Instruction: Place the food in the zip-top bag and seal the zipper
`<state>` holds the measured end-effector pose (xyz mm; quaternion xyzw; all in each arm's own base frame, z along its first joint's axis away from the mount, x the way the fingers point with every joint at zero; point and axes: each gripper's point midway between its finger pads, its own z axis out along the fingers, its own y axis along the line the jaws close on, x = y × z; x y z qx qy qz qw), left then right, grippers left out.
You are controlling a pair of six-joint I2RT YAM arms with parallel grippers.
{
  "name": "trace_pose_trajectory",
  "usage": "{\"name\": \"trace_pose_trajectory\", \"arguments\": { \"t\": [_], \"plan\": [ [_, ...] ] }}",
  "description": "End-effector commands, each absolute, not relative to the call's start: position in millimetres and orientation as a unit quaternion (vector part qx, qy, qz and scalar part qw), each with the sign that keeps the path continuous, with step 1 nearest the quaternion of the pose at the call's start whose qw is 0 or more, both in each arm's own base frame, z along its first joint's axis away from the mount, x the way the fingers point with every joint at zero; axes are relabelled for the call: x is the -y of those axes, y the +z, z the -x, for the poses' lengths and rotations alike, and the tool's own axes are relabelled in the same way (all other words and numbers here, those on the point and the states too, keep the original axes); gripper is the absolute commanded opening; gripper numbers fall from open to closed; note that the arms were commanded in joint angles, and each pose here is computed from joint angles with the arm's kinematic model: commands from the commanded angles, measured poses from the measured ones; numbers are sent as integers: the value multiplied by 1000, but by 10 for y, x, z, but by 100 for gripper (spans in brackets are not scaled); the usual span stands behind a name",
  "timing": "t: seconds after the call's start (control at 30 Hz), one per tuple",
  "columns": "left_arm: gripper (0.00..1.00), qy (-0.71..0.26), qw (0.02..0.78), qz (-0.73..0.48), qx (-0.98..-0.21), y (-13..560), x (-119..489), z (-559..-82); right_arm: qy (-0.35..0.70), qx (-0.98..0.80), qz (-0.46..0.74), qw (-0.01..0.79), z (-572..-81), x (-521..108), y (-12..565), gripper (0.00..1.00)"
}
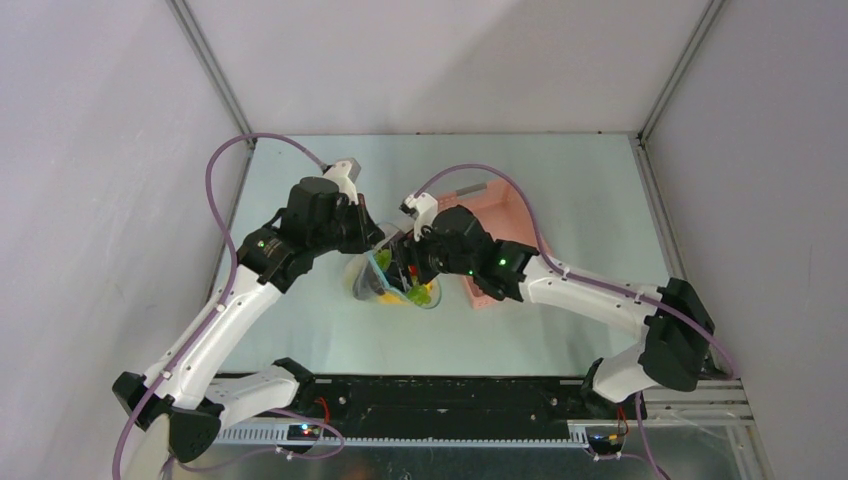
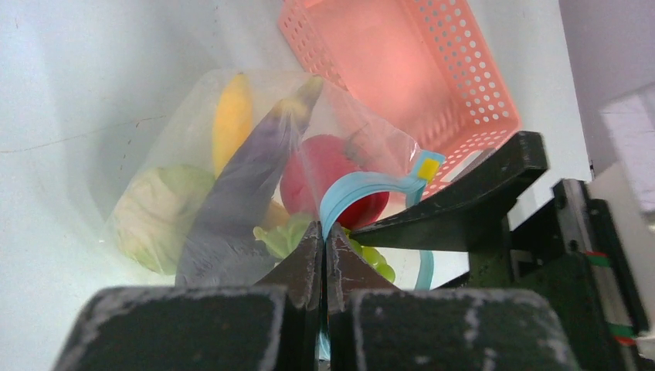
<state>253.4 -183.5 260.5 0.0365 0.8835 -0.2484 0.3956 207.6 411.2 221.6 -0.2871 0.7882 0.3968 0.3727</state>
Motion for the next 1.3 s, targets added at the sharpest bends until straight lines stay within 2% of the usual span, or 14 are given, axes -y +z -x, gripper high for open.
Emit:
{"name": "trace_pose_trajectory", "arguments": {
  "t": [0.0, 0.13, 0.33, 0.5, 0.63, 0.93, 1.0, 1.13, 1.17, 1.23, 1.27],
  "plan": [
    [1, -279, 428, -36, -859, 2829, 1898, -2587, 414, -749, 294, 426, -2053, -4036, 2806, 75],
    [2, -277, 430, -35, -859, 2835, 1889, -2591, 390, -738, 295, 465, -2102, -3846, 3004, 82],
    [2, -276, 431, -34, -859, 2834, 1883, -2592, 315, -750, 252, 524, -2297, -3406, 3141, 85],
    [2, -277, 427, -35, -860, 2815, 1899, -2598, 300, -776, 219, 510, -2347, -3262, 2916, 85],
    [2, -277, 424, -35, -862, 2792, 1907, -2606, 287, -809, 182, 479, -2393, -3267, 2643, 80],
    [1, -275, 426, -33, -861, 2799, 1894, -2606, 273, -844, 170, 429, -2384, -3441, 2190, 62],
    [1, -275, 427, -33, -861, 2807, 1892, -2603, 253, -855, 155, 426, -2417, -3395, 2096, 55],
    [1, -275, 428, -34, -861, 2809, 1888, -2600, 231, -864, 130, 427, -2445, -3334, 2022, 30],
    [1, -275, 428, -34, -860, 2810, 1889, -2600, 230, -863, 128, 432, -2446, -3337, 2041, 20],
    [2, -275, 428, -32, -860, 2810, 1892, -2604, 235, -857, 133, 438, -2441, -3367, 2083, 9],
    [2, -276, 428, -31, -860, 2811, 1891, -2605, 238, -855, 135, 441, -2441, -3376, 2105, 7]
  ]
}}
